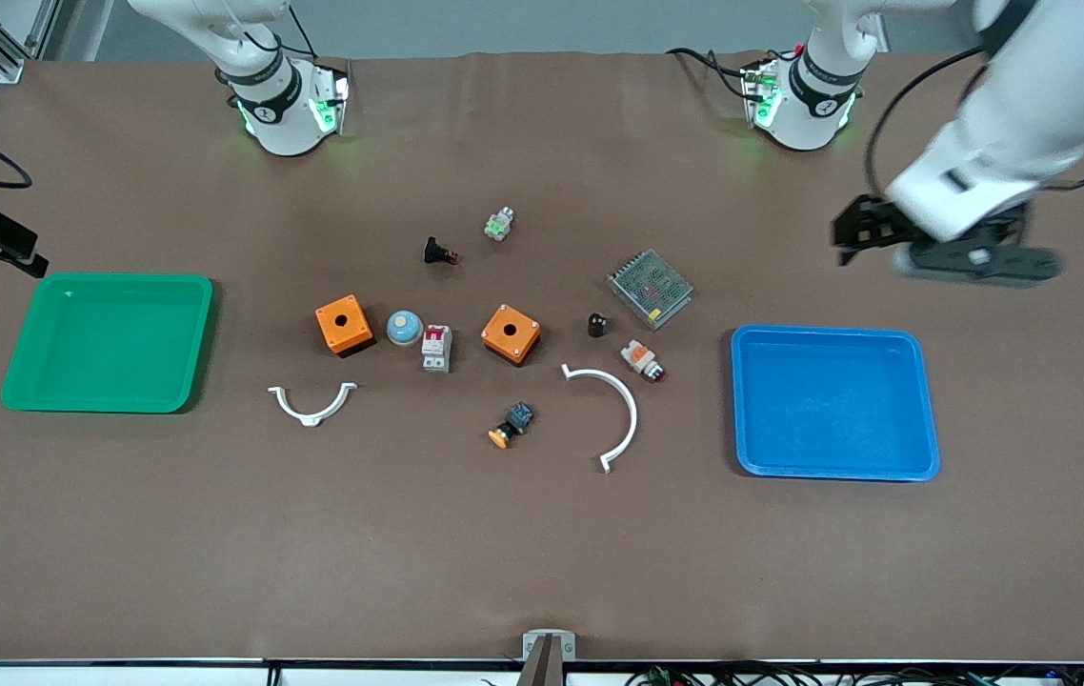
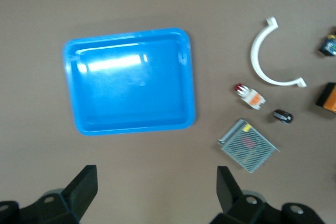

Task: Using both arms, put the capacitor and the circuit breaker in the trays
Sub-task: 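Move the left gripper toward the black capacitor while the right gripper reaches out, then grasp the black capacitor with the left gripper while the right grasps the breaker, then carry the capacitor to the blue tray while the right gripper carries the breaker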

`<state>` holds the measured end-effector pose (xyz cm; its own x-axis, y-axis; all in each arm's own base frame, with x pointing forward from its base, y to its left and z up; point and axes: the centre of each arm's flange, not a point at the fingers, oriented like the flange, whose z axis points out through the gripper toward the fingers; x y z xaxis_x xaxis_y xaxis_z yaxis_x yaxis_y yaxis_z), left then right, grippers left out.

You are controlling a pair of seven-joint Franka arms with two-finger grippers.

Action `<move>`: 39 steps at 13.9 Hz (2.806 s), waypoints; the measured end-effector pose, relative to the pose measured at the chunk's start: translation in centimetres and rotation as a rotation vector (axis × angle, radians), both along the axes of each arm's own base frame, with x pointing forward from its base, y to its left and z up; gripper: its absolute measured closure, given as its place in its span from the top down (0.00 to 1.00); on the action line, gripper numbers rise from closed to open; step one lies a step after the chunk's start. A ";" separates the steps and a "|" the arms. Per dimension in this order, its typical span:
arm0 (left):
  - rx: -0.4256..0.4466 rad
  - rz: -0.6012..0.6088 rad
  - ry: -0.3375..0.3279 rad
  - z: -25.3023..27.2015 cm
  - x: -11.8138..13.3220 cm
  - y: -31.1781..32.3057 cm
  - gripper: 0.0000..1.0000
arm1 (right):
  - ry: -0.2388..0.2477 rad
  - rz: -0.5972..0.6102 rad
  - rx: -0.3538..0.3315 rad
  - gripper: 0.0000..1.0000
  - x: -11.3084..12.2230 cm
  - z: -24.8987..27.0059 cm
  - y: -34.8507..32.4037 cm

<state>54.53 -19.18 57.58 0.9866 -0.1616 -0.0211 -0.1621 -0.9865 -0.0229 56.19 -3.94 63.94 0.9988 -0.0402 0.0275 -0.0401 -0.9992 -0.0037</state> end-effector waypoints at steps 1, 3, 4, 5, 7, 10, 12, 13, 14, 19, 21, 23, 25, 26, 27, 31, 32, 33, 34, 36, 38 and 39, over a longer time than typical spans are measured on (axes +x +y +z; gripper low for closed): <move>-0.007 0.004 0.015 -2.1 0.2 -2.8 1.00 | 0.006 0.003 0.000 1.00 0.2 -0.3 0.2; -0.020 0.034 0.047 -6.8 0.6 -7.9 1.00 | 0.016 0.024 0.003 1.00 0.6 -0.9 1.4; -0.025 0.053 0.061 -9.2 0.7 -10.2 1.00 | 0.020 0.048 0.004 1.00 0.8 -1.2 2.7; -0.029 0.077 0.074 -11.6 0.7 -12.2 1.00 | 0.026 0.078 0.004 1.00 0.9 -1.5 4.7; -0.026 0.138 0.099 -16.5 0.2 -16.1 1.00 | 0.049 0.094 0.004 1.00 1.4 -2.8 9.0; 0.019 0.187 0.093 -23.5 -0.6 -20.3 1.00 | 0.125 0.065 -0.012 1.00 2.5 -7.5 15.6; 0.000 0.195 0.082 -27.5 -1.2 -22.6 1.00 | 0.158 0.039 -0.028 1.00 3.5 -11.6 20.0; -0.008 0.202 0.079 -29.0 -1.5 -23.5 0.99 | 0.184 0.040 -0.039 1.00 3.6 -13.7 21.8; -0.020 0.213 0.074 -30.3 -1.7 -24.0 0.98 | 0.216 0.048 -0.052 1.00 3.6 -15.7 23.4; -0.052 0.235 0.056 -33.9 -3.2 -23.9 0.87 | 0.288 0.054 -0.039 1.00 2.6 -24.0 31.9; -0.034 0.228 0.060 -34.7 -3.7 -23.7 0.73 | 0.251 0.046 -0.021 1.00 1.9 -27.1 34.4; -0.022 0.242 0.065 -35.2 -4.3 -23.8 0.70 | 0.211 0.035 -0.005 1.00 1.1 -30.3 35.4; -0.014 0.246 0.072 -35.6 -4.9 -24.1 0.63 | 0.189 0.026 0.003 1.00 0.3 -33.3 35.4; -0.010 0.245 0.076 -35.9 -5.2 -24.1 0.59 | 0.184 0.020 0.009 1.00 -0.1 -34.6 35.3; -0.005 0.243 0.082 -36.2 -5.5 -24.1 0.59 | 0.187 0.010 0.020 1.00 -0.4 -35.7 35.2; 0.008 0.241 0.098 -37.5 -6.4 -24.7 0.55 | 0.205 -0.001 0.038 1.00 -1.1 -38.8 36.1; 0.009 0.240 0.100 -37.6 -6.6 -24.8 0.55 | 0.205 0.003 0.036 1.00 -1.3 -39.4 36.5; 0.010 0.238 0.101 -37.7 -6.7 -24.9 0.55 | 0.206 0.005 0.034 1.00 -1.5 -39.9 36.8; 0.012 0.235 0.102 -37.8 -6.9 -25.0 0.55 | 0.210 0.006 0.031 0.99 -1.6 -40.4 36.9; 0.015 0.233 0.105 -38.0 -7.1 -25.1 0.51 | 0.215 0.007 0.028 0.97 -1.7 -41.0 37.0; 0.015 0.232 0.106 -38.0 -7.1 -25.1 0.44 | 0.216 0.007 0.028 0.75 -1.7 -41.1 37.0; 0.015 0.232 0.106 -38.0 -7.2 -25.1 0.37 | 0.216 0.007 0.028 0.65 -1.7 -41.1 37.0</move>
<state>47.38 -44.31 19.56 0.9894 0.0702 -0.1271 0.0665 -0.9972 -0.0332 54.50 33.06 22.87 0.9817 -0.0312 -0.1880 -0.0362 -0.9991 -0.0234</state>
